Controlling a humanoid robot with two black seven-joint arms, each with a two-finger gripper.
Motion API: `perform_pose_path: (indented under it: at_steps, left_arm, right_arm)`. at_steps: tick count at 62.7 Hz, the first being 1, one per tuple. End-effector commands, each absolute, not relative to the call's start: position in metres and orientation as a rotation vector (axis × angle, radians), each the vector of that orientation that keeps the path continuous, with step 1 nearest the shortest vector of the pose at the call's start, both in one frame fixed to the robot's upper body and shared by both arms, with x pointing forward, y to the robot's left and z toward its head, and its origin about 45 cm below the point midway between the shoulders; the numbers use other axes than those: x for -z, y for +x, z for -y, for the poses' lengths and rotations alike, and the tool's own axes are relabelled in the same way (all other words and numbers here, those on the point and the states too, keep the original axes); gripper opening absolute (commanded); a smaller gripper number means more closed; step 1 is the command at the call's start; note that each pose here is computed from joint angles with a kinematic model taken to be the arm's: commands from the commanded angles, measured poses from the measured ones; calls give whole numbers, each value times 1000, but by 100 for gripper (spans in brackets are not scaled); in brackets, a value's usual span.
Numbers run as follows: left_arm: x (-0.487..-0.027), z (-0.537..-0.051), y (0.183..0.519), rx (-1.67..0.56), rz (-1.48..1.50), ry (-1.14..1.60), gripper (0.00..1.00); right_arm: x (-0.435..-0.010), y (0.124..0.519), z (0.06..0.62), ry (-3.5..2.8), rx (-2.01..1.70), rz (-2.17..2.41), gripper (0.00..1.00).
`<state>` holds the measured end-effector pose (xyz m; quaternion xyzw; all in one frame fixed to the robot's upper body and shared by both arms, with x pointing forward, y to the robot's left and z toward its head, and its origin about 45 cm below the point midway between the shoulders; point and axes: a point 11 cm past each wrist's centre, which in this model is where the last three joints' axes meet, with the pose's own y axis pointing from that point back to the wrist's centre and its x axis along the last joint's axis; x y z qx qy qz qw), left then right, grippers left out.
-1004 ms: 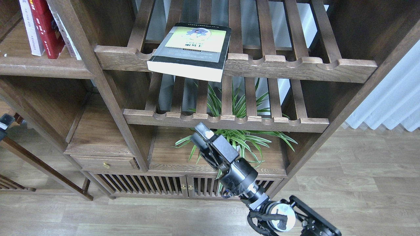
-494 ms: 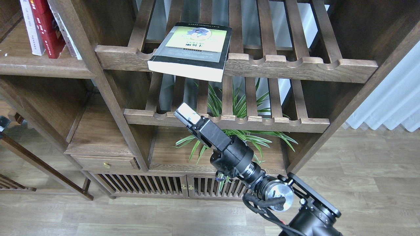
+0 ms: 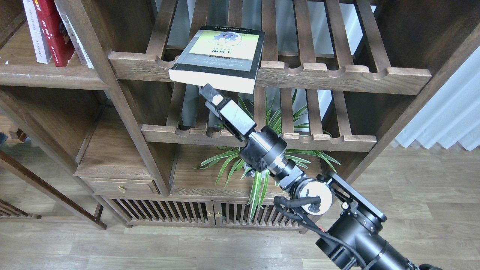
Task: Organize books on shelf
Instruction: 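Grasp the green book's edge with the right gripper and tip it down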
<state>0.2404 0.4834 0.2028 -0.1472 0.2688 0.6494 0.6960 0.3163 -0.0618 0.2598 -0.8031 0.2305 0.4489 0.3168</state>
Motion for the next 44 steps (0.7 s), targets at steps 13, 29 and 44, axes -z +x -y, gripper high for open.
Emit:
perform_pose_path:
  at_steps: [13,29,44]
  left_arm:
    - [-201,-482,240,-1446,-605,-325,100]
    - [-201,-482,240,-1446,-605,-325,100]
    - [-201,-482,241,-1444,-605,-325,100]
  right_arm:
    - [-272,327,63,-2128,-1143,-605,99]
    - [-272,336,70,-2106,-1146,-654,97]
    - [-276,341,78,-2073,-1136,-662,76]
